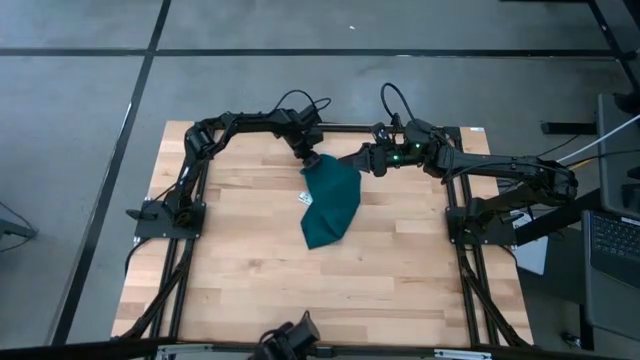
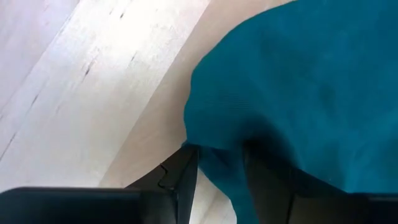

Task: Fold microfiber towels
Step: Fold the dark green napkin

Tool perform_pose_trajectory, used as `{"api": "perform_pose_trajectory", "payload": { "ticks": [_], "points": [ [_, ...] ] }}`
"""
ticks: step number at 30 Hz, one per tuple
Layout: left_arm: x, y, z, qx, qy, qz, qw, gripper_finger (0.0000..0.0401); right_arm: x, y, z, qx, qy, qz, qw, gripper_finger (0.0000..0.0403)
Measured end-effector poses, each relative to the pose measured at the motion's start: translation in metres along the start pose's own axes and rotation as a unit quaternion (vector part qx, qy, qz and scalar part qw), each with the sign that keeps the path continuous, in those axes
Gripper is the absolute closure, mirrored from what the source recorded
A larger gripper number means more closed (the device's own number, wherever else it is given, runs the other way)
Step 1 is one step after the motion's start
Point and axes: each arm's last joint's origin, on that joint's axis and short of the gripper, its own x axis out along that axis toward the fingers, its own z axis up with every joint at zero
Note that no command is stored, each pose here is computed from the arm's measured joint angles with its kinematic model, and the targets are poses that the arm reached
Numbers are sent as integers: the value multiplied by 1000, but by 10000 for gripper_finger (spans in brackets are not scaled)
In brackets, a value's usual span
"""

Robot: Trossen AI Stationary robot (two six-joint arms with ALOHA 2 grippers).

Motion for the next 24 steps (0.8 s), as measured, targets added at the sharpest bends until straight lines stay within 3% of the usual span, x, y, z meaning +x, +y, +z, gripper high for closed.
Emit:
{"api": "perform_pose_trajectory", "payload": {
  "ticks": [11, 24],
  "points": [
    [-1, 4, 1, -6, -5, -25, 1000, 275, 0, 0, 0, 0, 0, 0, 1000, 270],
    [-1, 5, 5, -6, -27, -26, 999, 271, 0, 0, 0, -3, 0, 0, 1000, 293]
  ]
}}
